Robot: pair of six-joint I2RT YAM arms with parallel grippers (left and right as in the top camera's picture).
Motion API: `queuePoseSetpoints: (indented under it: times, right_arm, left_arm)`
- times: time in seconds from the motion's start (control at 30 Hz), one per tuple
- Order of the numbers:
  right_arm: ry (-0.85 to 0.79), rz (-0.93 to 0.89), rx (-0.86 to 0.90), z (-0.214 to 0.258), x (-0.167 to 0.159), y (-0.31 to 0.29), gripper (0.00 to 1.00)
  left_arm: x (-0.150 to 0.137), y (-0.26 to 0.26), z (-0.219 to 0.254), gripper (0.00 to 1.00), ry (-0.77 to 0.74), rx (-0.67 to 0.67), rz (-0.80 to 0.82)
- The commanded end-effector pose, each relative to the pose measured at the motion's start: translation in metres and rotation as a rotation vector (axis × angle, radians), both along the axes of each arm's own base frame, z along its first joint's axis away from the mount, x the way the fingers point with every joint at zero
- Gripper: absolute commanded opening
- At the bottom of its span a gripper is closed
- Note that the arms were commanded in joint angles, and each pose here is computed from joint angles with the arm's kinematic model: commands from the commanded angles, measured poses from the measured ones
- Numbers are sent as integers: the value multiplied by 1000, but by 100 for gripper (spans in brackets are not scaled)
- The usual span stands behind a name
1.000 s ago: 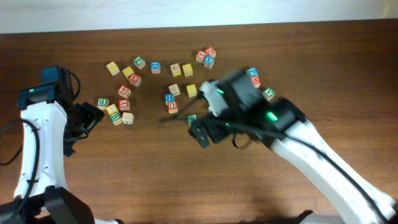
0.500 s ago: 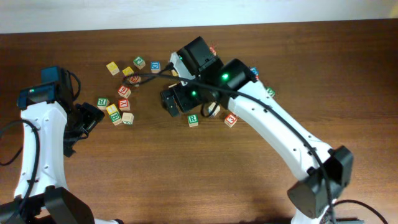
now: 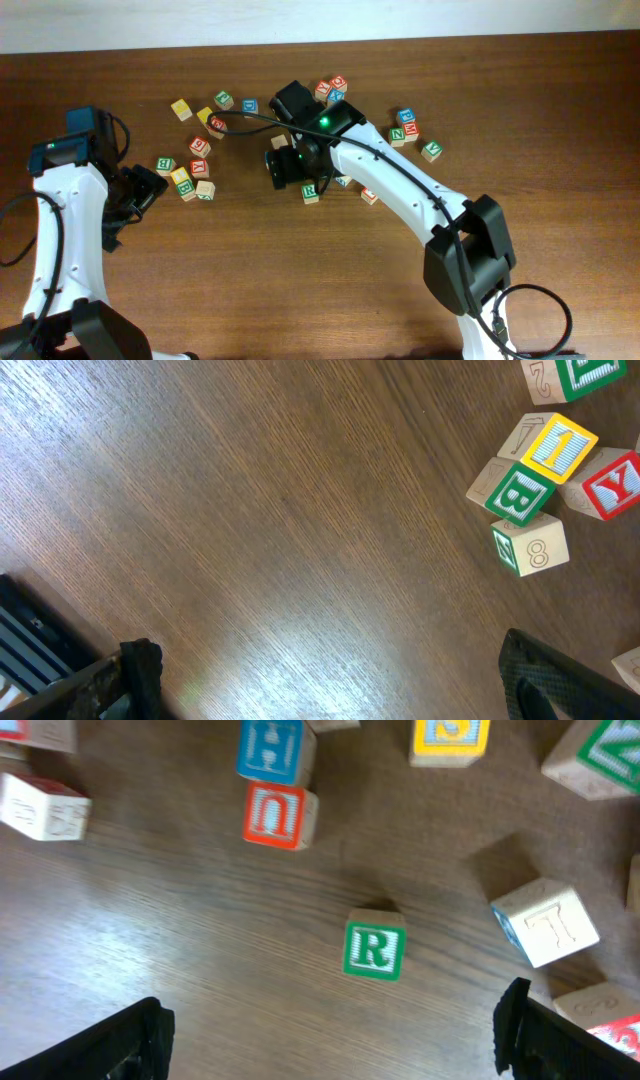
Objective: Spell out RSS
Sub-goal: 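Reach the right gripper to the green R block at center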
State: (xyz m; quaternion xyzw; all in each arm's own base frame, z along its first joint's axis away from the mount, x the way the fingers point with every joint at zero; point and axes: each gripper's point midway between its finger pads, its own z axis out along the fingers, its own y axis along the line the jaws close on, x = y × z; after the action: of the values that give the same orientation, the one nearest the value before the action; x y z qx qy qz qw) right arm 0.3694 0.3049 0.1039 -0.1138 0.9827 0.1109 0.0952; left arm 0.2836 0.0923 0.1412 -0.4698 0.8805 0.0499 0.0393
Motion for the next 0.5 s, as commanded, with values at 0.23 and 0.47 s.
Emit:
queuePoseSetpoints:
  times: [0.23,0.47]
  right_arm:
    - [127,-25,-116,-61,-17,-2,95]
    - [97,-7,-170,-74,-18,1,90]
  left_arm:
    - [-1,1,-3,99,12,2,-5]
    - [-2,1,-3,99,13,1,-5]
